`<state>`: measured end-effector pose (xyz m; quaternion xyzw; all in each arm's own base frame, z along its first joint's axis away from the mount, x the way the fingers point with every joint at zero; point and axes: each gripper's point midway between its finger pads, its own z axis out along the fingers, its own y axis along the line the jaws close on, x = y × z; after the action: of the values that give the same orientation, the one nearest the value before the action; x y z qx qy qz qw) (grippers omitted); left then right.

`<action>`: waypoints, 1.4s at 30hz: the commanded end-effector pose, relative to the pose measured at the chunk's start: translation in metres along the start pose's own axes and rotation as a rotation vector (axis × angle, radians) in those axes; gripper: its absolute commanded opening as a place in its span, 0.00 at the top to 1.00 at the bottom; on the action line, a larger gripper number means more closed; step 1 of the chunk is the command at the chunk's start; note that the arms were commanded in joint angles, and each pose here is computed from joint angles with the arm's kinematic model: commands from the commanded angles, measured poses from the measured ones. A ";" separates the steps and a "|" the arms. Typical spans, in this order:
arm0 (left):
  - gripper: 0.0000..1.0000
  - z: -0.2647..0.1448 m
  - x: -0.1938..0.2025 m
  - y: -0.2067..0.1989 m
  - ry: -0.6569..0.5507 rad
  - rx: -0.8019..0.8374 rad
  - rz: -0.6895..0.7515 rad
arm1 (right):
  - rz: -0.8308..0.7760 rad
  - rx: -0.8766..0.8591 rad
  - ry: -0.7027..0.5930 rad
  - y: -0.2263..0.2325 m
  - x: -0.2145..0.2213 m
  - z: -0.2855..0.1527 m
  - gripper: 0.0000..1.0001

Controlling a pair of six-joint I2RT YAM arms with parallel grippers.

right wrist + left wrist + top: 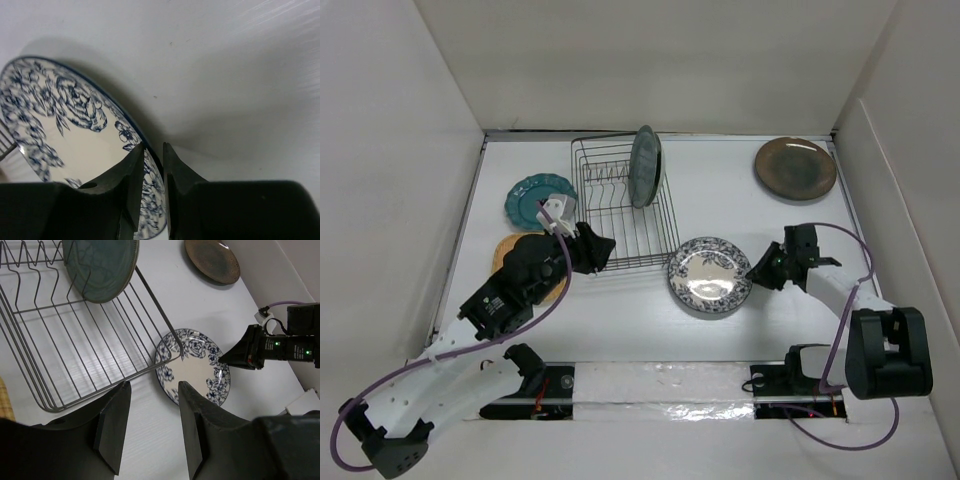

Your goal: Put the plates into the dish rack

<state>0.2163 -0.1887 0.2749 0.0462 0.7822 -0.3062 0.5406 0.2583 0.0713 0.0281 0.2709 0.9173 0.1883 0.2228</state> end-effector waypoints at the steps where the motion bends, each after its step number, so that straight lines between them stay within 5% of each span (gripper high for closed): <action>1: 0.60 0.002 -0.010 -0.006 -0.036 0.018 0.008 | 0.053 0.097 -0.182 -0.013 -0.043 -0.007 0.76; 8: 0.60 0.005 -0.008 -0.005 -0.024 0.010 0.011 | 0.117 0.155 -0.346 -0.034 -0.074 -0.024 0.72; 12: 0.60 0.007 -0.007 -0.005 -0.018 0.009 0.014 | 0.104 0.109 -0.335 -0.030 -0.072 -0.017 0.43; 16: 0.60 0.009 -0.005 -0.004 -0.011 0.003 0.015 | 0.102 0.057 -0.257 -0.026 -0.056 -0.001 0.40; 23: 0.60 0.011 -0.005 -0.001 -0.011 -0.007 0.014 | 0.119 0.033 -0.195 -0.030 -0.047 0.011 0.53; 29: 0.60 0.012 -0.006 0.003 -0.013 -0.016 0.010 | 0.149 0.065 -0.257 -0.046 -0.056 0.007 1.00; 32: 0.60 0.014 -0.007 0.005 -0.015 -0.023 0.007 | 0.185 0.039 -0.352 -0.045 -0.062 -0.005 1.00; 42: 0.61 0.019 -0.007 0.009 -0.007 -0.055 0.011 | -0.030 -0.223 -0.937 0.109 -0.170 -0.222 1.00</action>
<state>0.2324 -0.1898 0.2543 0.0407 0.8045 -0.2768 0.5239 0.2873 -0.0014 0.1555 0.3308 0.7948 0.1167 0.4952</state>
